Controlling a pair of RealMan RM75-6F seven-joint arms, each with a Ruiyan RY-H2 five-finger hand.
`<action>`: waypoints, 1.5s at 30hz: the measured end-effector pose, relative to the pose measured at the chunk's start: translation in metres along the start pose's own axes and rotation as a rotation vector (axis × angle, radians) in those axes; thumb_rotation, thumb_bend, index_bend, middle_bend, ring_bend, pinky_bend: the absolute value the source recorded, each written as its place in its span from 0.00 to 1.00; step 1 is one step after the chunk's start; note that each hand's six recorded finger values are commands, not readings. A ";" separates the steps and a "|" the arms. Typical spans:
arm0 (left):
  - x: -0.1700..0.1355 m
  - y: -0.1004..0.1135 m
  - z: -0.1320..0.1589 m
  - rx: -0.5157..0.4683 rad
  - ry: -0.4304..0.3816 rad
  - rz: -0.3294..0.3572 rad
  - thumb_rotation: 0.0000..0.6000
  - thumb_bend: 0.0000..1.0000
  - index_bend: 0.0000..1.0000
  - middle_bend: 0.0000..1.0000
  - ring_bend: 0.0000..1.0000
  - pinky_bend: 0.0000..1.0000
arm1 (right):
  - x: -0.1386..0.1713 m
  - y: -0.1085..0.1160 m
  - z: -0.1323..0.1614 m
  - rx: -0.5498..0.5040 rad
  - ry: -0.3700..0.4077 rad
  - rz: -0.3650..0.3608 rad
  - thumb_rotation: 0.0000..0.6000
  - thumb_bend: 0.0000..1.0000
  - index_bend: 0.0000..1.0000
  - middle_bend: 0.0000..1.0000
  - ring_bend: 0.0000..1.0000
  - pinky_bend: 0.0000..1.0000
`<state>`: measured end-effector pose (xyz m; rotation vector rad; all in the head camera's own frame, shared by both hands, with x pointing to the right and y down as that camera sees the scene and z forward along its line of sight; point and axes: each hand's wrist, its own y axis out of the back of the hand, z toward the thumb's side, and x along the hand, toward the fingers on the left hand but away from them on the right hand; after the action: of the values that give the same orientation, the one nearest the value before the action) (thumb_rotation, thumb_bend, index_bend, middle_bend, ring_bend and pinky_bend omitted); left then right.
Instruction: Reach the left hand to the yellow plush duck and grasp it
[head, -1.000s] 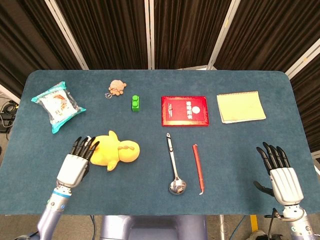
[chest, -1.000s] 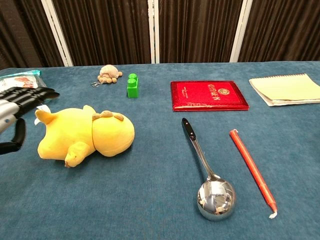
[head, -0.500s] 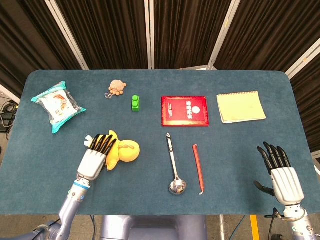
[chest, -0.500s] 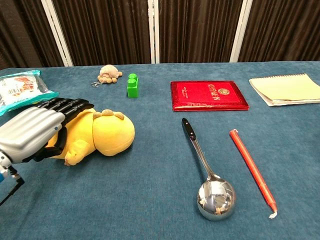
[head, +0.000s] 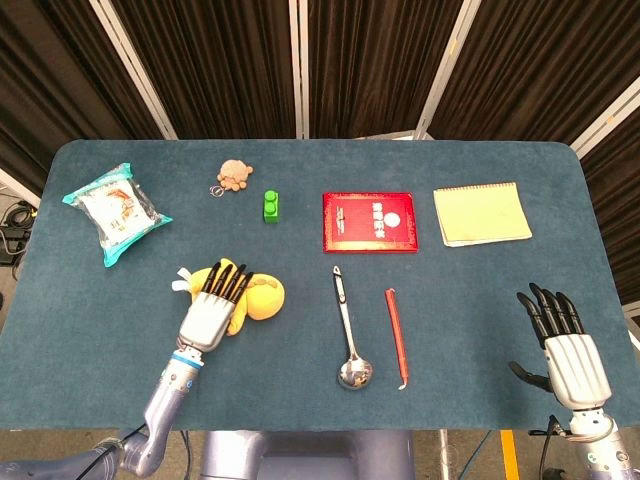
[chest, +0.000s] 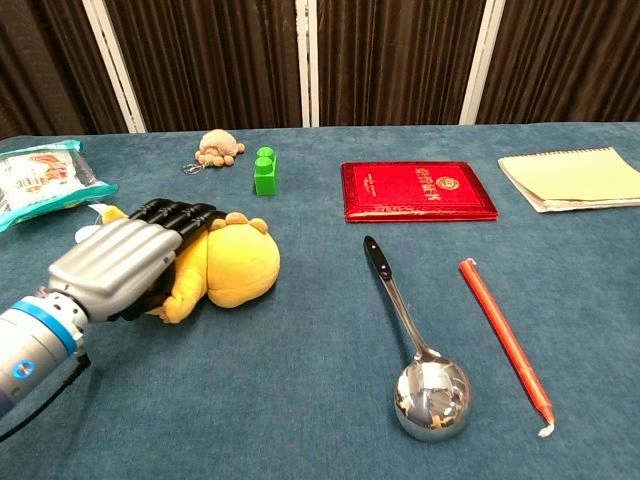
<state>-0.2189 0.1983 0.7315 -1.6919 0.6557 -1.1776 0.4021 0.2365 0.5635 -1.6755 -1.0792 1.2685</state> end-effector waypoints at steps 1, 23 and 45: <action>0.001 -0.001 0.004 0.004 -0.008 -0.001 1.00 1.00 0.00 0.00 0.00 0.00 | 0.000 0.000 0.000 0.000 0.001 -0.001 1.00 0.13 0.00 0.00 0.00 0.00; -0.001 0.006 0.014 0.002 -0.009 0.018 1.00 1.00 0.00 0.00 0.00 0.00 | 0.001 -0.001 0.001 0.001 0.004 0.003 1.00 0.13 0.00 0.00 0.00 0.00; -0.022 0.009 -0.052 -0.051 0.110 0.066 1.00 1.00 0.00 0.00 0.00 0.00 | 0.001 -0.006 0.005 0.018 0.012 0.014 1.00 0.13 0.00 0.00 0.00 0.00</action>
<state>-0.2745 0.1921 0.7191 -1.6436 0.8091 -1.2230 0.3960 0.2403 0.5675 -1.6774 -1.0482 1.2719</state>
